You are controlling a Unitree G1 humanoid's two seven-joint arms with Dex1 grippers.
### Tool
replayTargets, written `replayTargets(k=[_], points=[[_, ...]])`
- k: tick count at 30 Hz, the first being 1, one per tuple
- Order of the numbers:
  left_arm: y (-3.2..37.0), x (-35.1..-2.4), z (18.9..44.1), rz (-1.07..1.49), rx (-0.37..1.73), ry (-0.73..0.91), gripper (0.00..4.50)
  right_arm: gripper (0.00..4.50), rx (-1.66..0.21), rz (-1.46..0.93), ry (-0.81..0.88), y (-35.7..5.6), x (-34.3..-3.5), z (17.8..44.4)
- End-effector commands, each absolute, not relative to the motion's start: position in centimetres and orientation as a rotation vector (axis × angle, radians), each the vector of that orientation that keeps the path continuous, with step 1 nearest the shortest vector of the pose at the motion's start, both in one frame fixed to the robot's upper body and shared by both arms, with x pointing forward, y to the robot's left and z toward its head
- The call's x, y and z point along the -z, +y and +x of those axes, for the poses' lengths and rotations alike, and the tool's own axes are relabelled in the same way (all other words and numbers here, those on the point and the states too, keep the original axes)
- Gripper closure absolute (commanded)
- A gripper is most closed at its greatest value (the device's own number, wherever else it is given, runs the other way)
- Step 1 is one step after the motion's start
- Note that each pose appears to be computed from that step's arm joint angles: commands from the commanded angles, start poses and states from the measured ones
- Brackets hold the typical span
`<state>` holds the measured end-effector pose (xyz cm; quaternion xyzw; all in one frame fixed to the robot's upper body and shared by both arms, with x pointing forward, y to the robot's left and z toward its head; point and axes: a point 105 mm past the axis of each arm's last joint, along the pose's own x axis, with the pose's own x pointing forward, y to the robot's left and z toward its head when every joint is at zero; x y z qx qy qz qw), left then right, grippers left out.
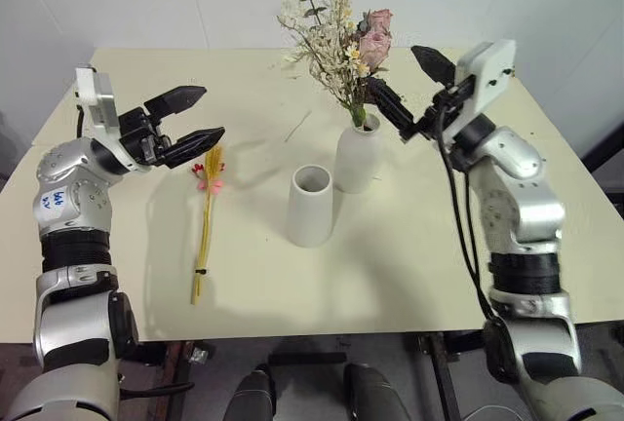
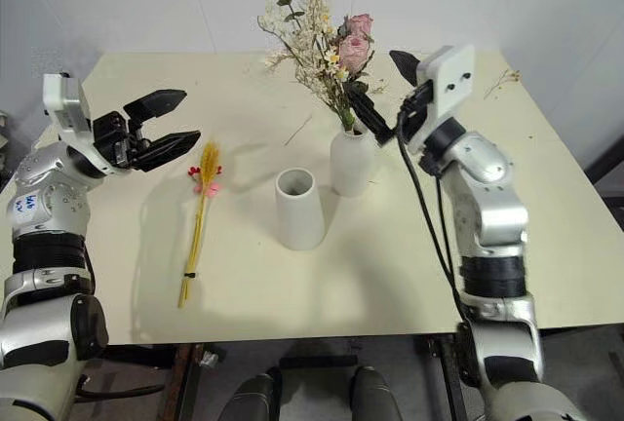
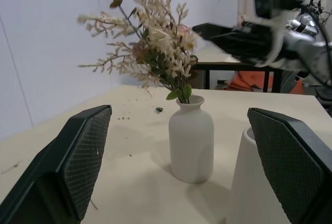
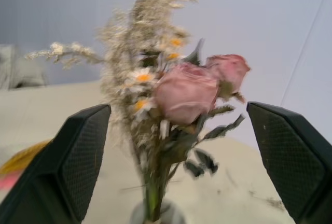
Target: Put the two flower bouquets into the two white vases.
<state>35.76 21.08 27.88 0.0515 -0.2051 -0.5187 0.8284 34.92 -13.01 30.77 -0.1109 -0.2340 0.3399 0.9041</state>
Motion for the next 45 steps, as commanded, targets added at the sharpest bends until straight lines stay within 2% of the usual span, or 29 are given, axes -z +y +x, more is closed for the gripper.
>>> replayTargets(k=[1, 5, 7, 13, 25, 37, 45], points=[[21.3, -28.9, 36.0, 0.154, 1.038, -0.458, 0.0, 0.06, -0.81, -0.302, -0.445, -13.6, -31.1, 31.7], [21.5, -28.7, 36.4, 0.15, 0.951, -0.433, 0.0, 0.06, -0.98, -0.357, -0.319, -14.2, -29.3, 28.9], [21.9, -28.4, 36.7, 0.133, 0.868, -0.406, 0.0, 0.06, -1.067, -0.38, -0.309, -14.4, -29.0, 27.6], [23.0, -27.2, 36.7, 0.106, 0.589, -0.31, 0.0, 0.06, -1.169, -0.382, -0.267, -15.3, -28.6, 27.0], [22.6, -21.8, 33.8, 0.004, 0.222, 0.148, 0.0, 0.06, -1.194, -0.347, -0.164, -17.5, -27.8, 28.9], [22.0, -17.1, 33.5, -0.058, 0.099, 0.491, 0.0, 0.06, -1.197, -0.333, -0.111, -18.8, -27.3, 29.3], [20.6, -15.6, 33.7, -0.029, 0.146, 0.586, 0.0, 0.06, -1.18, -0.329, -0.119, -18.7, -27.5, 29.1]])
